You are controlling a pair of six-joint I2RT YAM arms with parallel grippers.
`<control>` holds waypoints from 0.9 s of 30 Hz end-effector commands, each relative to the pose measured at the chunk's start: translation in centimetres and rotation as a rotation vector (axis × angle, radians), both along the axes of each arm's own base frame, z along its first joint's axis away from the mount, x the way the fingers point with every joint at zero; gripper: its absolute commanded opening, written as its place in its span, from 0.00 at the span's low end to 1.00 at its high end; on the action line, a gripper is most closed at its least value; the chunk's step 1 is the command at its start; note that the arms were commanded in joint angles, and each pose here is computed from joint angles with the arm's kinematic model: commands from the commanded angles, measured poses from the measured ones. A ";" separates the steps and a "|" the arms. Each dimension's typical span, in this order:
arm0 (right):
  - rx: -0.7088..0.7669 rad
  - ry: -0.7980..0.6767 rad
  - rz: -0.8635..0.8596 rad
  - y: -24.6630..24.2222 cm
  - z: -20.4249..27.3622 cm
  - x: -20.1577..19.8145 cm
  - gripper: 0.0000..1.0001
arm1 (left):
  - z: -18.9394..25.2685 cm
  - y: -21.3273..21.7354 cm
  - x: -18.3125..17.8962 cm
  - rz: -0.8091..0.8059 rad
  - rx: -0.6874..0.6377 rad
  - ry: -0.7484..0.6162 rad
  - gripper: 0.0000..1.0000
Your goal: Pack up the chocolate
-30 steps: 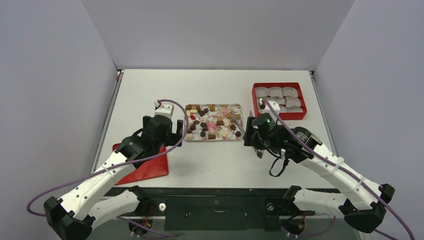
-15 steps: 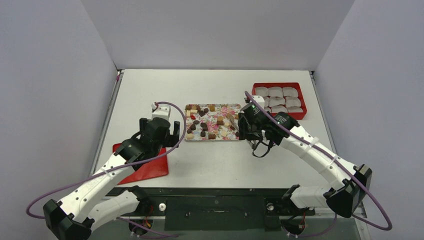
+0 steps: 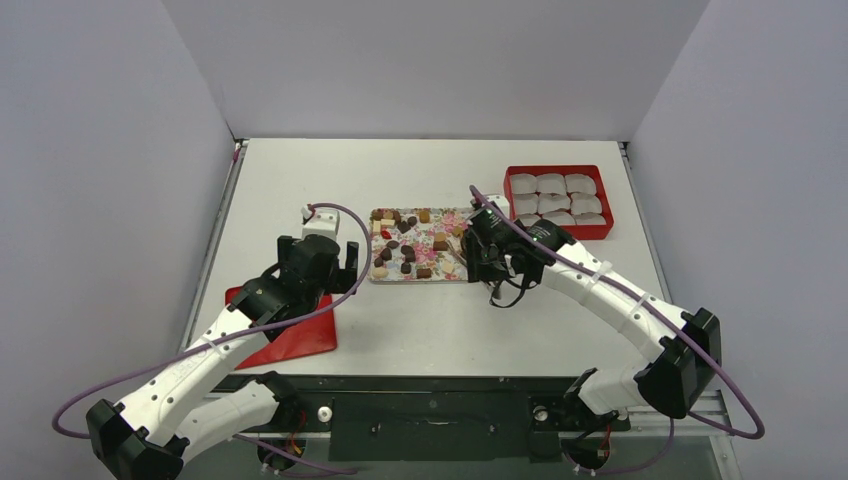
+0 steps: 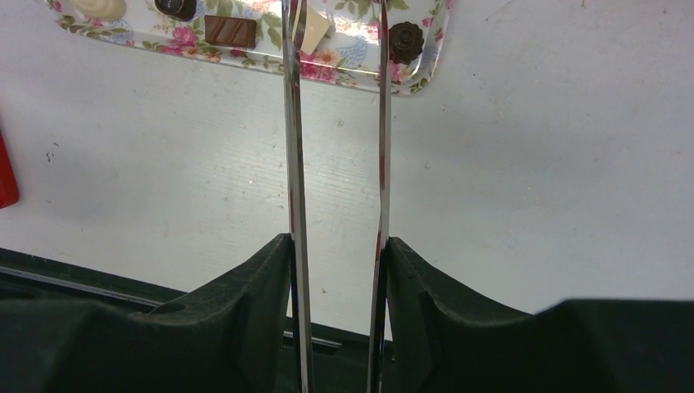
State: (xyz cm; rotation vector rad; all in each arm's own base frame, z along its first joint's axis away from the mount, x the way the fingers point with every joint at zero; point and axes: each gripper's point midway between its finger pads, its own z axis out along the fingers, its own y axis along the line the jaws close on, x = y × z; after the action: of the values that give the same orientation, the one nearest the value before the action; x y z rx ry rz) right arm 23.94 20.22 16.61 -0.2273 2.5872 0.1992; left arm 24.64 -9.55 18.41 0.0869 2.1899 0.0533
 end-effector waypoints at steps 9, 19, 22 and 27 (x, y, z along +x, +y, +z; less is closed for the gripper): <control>0.034 0.015 0.032 2.4 -1.1 -1.0 0.42 | 0.9 0.1 0.2 0.001 -0.019 -0.033 0.96; 0.016 0.041 0.036 2.9 -2.3 -0.9 0.41 | 0.8 0.1 0.2 0.002 -0.017 -0.032 0.96; 0.012 0.047 0.036 2.9 -2.6 -0.9 0.41 | 0.9 0.1 0.3 0.001 -0.019 -0.033 0.96; 0.008 0.052 0.034 3.0 -3.1 -0.9 0.38 | 0.8 0.1 0.3 0.001 -0.016 -0.032 0.97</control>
State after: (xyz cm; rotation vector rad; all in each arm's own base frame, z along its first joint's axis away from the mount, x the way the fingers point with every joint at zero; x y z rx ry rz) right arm 22.56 22.47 13.41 -0.2801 2.6611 0.2035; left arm 24.61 -9.43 18.28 0.0844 2.1922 0.0560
